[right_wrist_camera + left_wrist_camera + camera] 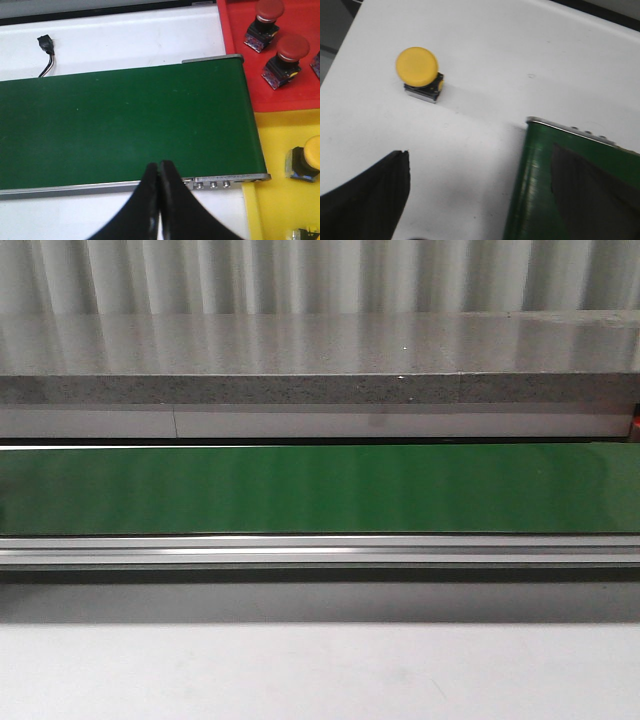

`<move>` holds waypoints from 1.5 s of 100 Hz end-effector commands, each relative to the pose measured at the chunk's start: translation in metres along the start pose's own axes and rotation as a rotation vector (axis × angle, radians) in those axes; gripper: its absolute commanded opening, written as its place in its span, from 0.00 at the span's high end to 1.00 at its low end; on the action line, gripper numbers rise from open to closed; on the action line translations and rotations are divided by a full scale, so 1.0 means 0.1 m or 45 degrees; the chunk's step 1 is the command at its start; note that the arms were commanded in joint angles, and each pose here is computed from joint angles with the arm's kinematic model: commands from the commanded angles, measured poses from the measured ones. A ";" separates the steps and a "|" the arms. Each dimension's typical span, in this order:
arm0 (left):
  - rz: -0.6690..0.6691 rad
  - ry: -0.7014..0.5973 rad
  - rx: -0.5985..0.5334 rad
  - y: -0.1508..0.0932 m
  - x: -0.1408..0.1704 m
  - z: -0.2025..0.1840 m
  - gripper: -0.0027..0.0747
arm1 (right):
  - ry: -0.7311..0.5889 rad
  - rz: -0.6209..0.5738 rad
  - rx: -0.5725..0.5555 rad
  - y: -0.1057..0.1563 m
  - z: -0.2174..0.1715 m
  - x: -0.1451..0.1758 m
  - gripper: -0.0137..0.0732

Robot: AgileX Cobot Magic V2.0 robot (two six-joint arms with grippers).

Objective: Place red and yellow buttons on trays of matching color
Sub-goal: 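Set the red button on the belt's near end and open left gripper, then move the left gripper to a yellow button and grasp it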

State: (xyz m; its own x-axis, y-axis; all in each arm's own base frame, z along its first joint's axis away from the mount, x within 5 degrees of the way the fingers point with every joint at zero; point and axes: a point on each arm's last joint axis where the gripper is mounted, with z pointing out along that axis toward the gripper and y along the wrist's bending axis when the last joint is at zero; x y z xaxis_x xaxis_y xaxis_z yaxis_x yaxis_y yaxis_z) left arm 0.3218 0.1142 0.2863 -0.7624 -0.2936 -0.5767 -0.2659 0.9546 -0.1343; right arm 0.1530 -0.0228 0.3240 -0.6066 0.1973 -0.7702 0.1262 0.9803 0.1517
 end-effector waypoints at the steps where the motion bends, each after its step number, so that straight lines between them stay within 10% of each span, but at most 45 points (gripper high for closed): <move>1: -0.077 -0.124 -0.026 0.12 -0.14 -0.03 0.25 | -0.108 -0.010 0.001 0.02 -0.07 -0.11 0.92; 96: -0.111 -0.055 -0.049 0.45 -0.66 1.15 0.27 | -0.108 -0.010 0.001 0.02 -0.07 -0.11 0.92; 110: -0.112 -0.052 -0.050 0.46 -0.65 1.17 0.43 | -0.108 -0.010 0.001 0.02 -0.07 -0.11 0.92; 133: -0.099 -0.017 -0.021 0.41 -0.73 1.02 0.98 | -0.108 -0.010 0.001 0.02 -0.07 -0.11 0.92; 150: -0.106 -0.076 0.034 0.28 -0.86 0.60 0.99 | -0.108 -0.010 0.001 0.02 -0.07 -0.11 0.92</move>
State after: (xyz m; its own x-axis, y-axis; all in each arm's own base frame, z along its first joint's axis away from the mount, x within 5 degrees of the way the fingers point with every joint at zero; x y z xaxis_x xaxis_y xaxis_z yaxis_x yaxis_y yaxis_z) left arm 0.4242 0.1764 0.2137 -0.8009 -0.3641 -0.4753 -0.3237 0.9311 -0.1678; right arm 0.1530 -0.0228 0.3240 -0.6066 0.1973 -0.7702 0.1262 0.9803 0.1517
